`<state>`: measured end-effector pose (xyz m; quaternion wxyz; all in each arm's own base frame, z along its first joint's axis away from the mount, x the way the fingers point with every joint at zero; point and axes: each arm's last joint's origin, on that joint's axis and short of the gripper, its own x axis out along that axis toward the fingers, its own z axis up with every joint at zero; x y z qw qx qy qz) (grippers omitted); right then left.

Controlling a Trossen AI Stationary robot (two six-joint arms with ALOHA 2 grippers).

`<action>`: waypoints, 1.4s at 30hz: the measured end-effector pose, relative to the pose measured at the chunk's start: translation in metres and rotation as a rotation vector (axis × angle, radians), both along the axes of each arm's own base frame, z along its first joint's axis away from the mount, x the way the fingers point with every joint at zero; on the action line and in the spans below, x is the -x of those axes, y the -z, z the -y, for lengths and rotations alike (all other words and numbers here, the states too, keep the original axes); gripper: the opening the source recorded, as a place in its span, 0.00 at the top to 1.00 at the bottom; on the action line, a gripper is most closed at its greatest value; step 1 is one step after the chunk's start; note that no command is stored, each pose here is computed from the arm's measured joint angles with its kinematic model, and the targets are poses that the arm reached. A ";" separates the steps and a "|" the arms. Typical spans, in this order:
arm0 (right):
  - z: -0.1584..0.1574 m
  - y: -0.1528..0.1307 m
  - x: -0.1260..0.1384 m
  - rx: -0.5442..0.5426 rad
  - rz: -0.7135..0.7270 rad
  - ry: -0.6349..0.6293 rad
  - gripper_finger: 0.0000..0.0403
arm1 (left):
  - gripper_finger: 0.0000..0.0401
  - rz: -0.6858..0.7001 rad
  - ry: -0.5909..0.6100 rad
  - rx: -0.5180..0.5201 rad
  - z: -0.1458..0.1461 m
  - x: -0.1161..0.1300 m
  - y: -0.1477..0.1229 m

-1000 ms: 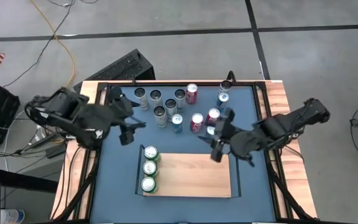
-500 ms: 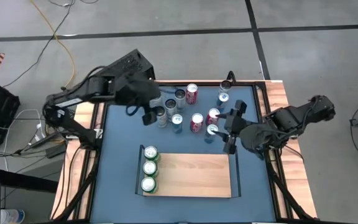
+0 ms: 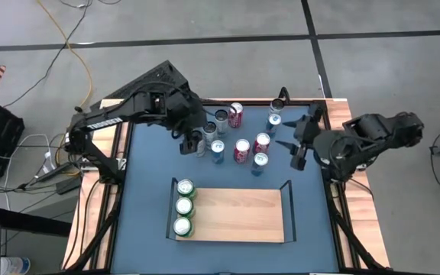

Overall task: Place canned beverage on shelf
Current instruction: Put the bottom left red-white soda can on the shelf

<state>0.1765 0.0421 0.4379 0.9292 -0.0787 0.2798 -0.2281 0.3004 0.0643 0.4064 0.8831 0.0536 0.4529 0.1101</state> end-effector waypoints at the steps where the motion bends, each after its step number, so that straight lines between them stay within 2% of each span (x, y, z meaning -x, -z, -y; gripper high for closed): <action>1: 0.002 0.000 0.000 -0.003 0.004 0.013 0.37 | 0.24 -0.006 -0.001 0.006 -0.003 0.002 0.004; 9: 0.016 0.009 -0.015 -0.004 -0.037 0.118 0.37 | 0.24 0.098 -0.009 0.027 -0.021 0.016 0.037; 14: 0.027 0.034 -0.035 0.014 -0.145 0.182 0.37 | 0.24 0.154 -0.030 0.017 -0.021 0.027 0.035; 16: 0.032 0.043 -0.043 -0.023 -0.193 0.177 0.37 | 0.24 0.195 -0.032 0.031 -0.019 0.030 0.029; 21: 0.051 0.069 -0.061 -0.145 -0.307 0.093 0.37 | 0.24 0.374 0.016 0.063 -0.011 0.049 0.001; 27: 0.070 0.092 -0.098 -0.184 -0.342 -0.074 0.37 | 0.24 0.546 -0.013 0.038 -0.002 0.079 -0.029; 34: 0.091 0.128 -0.129 -0.254 -0.458 -0.173 0.36 | 0.24 0.612 -0.032 0.043 0.005 0.101 -0.042; 42: 0.097 0.151 -0.142 -0.239 -0.562 -0.215 0.36 | 0.24 0.617 -0.040 0.055 0.004 0.097 -0.041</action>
